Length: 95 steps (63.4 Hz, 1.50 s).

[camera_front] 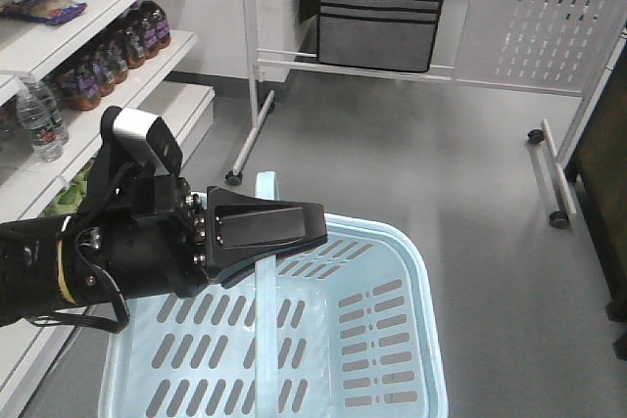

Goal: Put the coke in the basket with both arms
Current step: 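Turn the base away from the shelf holding the basket in the left gripper, then drive the base across the room carrying the basket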

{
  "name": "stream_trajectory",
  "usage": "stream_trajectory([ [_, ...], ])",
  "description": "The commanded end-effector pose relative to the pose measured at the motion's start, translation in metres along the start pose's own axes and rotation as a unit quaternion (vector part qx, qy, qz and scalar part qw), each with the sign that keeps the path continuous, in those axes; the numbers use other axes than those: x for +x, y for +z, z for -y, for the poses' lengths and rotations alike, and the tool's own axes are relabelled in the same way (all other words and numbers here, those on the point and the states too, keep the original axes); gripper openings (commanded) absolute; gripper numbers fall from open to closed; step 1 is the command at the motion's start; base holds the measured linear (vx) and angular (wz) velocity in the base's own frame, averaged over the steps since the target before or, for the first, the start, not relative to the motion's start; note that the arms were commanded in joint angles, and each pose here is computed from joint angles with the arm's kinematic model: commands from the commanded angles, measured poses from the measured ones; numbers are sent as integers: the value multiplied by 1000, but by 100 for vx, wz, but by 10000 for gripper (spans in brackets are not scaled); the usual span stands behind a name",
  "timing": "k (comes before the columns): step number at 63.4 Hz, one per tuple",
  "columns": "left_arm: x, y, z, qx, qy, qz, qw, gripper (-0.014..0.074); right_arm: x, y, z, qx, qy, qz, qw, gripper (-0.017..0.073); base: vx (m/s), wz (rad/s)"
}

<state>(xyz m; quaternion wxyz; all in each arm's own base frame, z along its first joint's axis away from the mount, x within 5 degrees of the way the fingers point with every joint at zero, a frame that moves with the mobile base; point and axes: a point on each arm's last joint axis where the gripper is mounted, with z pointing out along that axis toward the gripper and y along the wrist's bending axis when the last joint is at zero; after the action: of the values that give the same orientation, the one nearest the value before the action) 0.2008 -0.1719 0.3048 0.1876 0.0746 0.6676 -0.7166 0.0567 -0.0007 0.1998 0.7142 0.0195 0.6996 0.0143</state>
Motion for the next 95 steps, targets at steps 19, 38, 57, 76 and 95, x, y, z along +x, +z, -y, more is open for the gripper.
stream_trajectory([
  [19,3,-2,36,128,15,-27,991,-8,-2,-1,-1,-3,-6,34,999,-5,13,-37],
  [38,3,-2,36,128,15,-27,991,-8,-2,-1,-1,-3,-6,34,999,-5,15,-24],
  [57,3,-2,36,128,15,-27,991,-8,-2,-1,-1,-3,-6,34,999,-5,17,-6],
  [76,3,-2,36,128,15,-27,991,-8,-2,-1,-1,-3,-6,34,999,-5,21,1],
  [95,3,-2,36,128,15,-27,991,-8,-2,-1,-1,-3,-6,34,999,-5,22,1],
])
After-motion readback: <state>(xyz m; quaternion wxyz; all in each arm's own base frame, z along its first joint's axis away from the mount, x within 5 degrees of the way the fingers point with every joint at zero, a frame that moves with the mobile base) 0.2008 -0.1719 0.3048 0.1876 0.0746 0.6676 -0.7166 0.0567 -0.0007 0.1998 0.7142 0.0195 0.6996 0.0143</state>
